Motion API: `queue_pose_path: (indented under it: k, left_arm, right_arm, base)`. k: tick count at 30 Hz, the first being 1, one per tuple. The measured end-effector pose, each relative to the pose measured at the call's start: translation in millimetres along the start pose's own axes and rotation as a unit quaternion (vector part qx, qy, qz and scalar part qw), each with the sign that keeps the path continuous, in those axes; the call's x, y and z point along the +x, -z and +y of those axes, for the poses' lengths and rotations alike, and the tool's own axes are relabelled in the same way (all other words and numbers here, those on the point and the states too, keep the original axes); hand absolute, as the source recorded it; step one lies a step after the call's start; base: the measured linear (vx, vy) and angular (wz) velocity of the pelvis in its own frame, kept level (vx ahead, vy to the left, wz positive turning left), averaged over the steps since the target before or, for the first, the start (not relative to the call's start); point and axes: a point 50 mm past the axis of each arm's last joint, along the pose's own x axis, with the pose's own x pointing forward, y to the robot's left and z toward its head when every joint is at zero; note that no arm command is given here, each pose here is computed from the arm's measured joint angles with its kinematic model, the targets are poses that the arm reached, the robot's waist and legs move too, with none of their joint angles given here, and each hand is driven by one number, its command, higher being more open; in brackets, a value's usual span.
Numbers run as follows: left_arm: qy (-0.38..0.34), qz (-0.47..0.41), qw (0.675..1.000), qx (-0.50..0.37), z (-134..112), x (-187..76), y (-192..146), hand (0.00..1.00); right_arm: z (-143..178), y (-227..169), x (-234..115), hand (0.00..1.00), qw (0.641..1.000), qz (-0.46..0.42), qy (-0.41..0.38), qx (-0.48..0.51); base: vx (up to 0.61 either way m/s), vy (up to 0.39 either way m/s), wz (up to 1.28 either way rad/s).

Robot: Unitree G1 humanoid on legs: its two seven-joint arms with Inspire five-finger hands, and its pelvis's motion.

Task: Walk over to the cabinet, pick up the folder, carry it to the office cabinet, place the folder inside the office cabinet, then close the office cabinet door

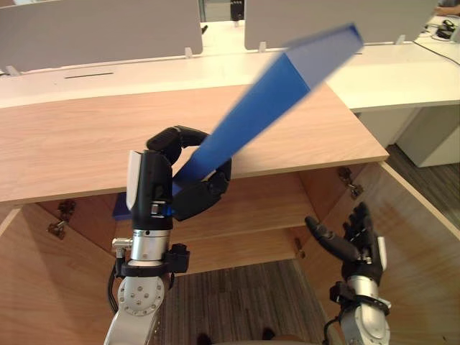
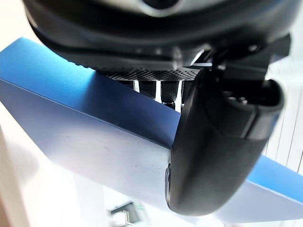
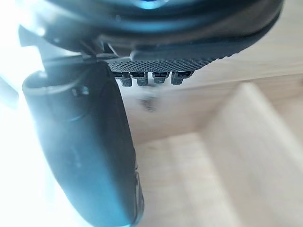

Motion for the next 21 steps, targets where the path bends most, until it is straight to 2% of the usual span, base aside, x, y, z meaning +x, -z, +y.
queue_pose_path:
  k: [5,7,10,13,16,21]
  left_arm:
    - [-0.012,0.021,0.991,-0.134,3.7,-3.4,1.3,0.0]
    - [-0.006,0.03,0.979,-0.2,5.2,-5.5,3.2,0.0]
    - [0.006,0.038,0.962,-0.269,5.9,-7.9,4.9,0.0]
    - [0.023,0.05,0.95,-0.306,5.7,-11.8,6.8,0.0]
    - [0.052,0.094,0.931,-0.349,1.0,-21.5,14.8,0.0]
    - [0.11,0.177,0.905,-0.371,-6.0,-35.5,31.6,0.0]
  right_arm:
    - [16.9,-51.3,6.7,1.0,0.99,-0.115,-0.057,0.053]
    - [32.8,-74.5,15.4,1.0,0.976,-0.176,-0.118,0.054]
    - [51.4,-90.5,23.8,1.0,0.955,-0.218,-0.194,0.043]
    - [60.0,-97.0,28.3,1.0,0.944,-0.23,-0.235,0.03]
    - [64.7,-101.1,39.2,1.0,0.934,-0.233,-0.27,0.006]
    - [71.1,-91.7,58.5,1.0,0.929,-0.202,-0.308,-0.022]
  base:
    - [0.0,0.008,-0.19]
    - [-0.02,-0.002,-0.06]
    - [-0.02,-0.009,0.02]
    - [-0.02,-0.013,0.09]
    - [-0.02,-0.006,0.15]
    - [-0.03,-0.01,0.16]
